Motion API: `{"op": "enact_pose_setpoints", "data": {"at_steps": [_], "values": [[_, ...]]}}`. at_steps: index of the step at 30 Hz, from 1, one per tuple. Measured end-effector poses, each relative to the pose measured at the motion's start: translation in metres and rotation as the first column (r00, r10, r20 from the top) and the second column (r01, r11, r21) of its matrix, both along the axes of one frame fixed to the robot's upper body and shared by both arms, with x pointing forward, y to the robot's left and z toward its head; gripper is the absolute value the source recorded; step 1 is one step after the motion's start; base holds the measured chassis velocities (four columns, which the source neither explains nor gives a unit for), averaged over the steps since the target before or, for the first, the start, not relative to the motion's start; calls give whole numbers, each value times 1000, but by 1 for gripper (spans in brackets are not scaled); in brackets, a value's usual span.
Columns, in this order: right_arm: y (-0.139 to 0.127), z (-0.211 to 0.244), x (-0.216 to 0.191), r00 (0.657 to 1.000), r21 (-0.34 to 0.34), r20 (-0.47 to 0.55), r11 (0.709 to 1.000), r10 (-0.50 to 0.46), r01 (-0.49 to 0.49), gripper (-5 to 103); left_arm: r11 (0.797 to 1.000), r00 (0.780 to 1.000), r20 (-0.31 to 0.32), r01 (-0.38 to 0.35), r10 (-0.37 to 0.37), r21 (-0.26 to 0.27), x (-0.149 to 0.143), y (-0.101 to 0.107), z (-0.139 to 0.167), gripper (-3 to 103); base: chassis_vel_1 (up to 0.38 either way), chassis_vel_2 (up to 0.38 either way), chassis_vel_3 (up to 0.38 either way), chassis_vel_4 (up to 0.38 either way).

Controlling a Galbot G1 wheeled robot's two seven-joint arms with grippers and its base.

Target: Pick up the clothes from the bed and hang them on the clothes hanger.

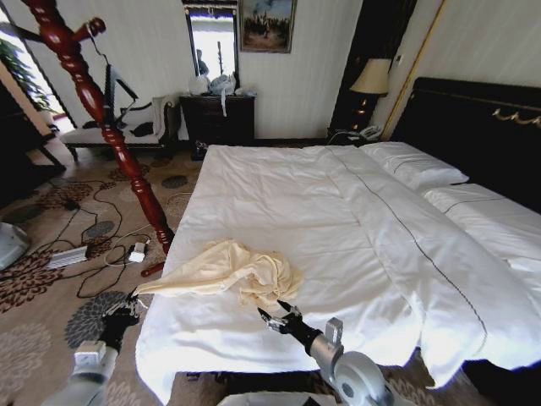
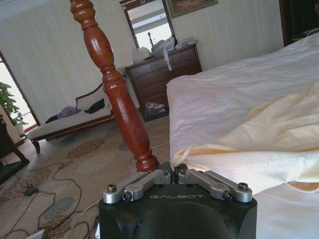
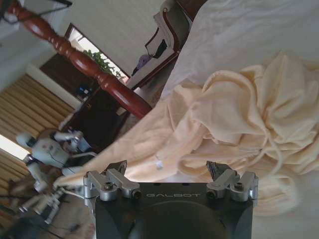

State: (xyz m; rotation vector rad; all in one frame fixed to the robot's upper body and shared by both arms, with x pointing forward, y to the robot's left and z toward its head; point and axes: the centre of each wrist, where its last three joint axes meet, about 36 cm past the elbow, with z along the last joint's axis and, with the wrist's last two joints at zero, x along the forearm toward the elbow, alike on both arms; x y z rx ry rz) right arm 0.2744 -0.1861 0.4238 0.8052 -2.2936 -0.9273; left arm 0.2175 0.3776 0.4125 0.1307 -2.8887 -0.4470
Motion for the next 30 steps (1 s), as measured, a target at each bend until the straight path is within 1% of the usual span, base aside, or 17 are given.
{"op": "enact_pose_setpoints", "data": {"at_steps": [2, 4, 6, 8, 9, 12, 15, 17, 18, 23, 27, 30], "values": [[2, 3, 5, 998, 63, -59, 998, 2, 2, 89, 1000, 1000, -3, 1, -1, 2, -1, -1, -1, 2, 0, 0, 0, 0], [5, -2, 9, 995, 77, -96, 997, -3, 10, 89, 1000, 1000, -5, 3, -3, 4, -1, -2, -1, 2, 0, 0, 0, 0], [7, -8, 11, 993, 74, -115, 997, -9, 17, 88, 1000, 1000, -6, 4, -4, 4, -2, -3, -1, 2, 0, 0, 0, 0], [8, -22, 17, 990, 51, -138, 998, -31, 38, 84, 1000, 1000, -6, 6, -6, 5, -2, -6, -1, 2, 0, 0, 0, 0], [8, -22, 17, 990, 51, -138, 998, -31, 38, 84, 1000, 1000, -6, 6, -6, 5, -2, -6, -1, 2, 0, 0, 0, 0], [6, -38, 23, 986, 16, -158, 998, -60, 63, 80, 1000, 1000, -6, 13, -13, 12, -1, -7, 0, 2, 0, 0, 0, 0], [1, -48, 29, 981, 1, -170, 996, -91, 93, 80, 1000, 1000, -5, 14, -14, 14, 0, -7, 0, 2, 0, 0, 0, 0], [-3, -52, 35, 976, 11, -179, 992, -125, 129, 80, 1000, 1000, -4, 12, -12, 14, 1, -8, 0, 2, 0, 0, 0, 0], [-3, -52, 35, 976, 11, -179, 992, -125, 129, 80, 1000, 1000, -4, 12, -12, 14, 1, -8, 0, 2, 0, 0, 0, 0], [2, -45, 42, 967, 81, -190, 979, -167, 185, 80, 1000, 1000, -6, 14, -13, 11, 2, -10, 0, 2, 0, 0, 0, 0], [2, -50, 45, 963, 76, -202, 978, -176, 195, 80, 1000, 1000, -7, 12, -12, 11, 2, -10, -1, 2, 0, 0, 0, 0], [2, -56, 46, 961, 49, -209, 979, -183, 197, 80, 1000, 1000, -8, 11, -11, 11, 2, -10, -1, 2, 0, 0, 0, 0]]}}
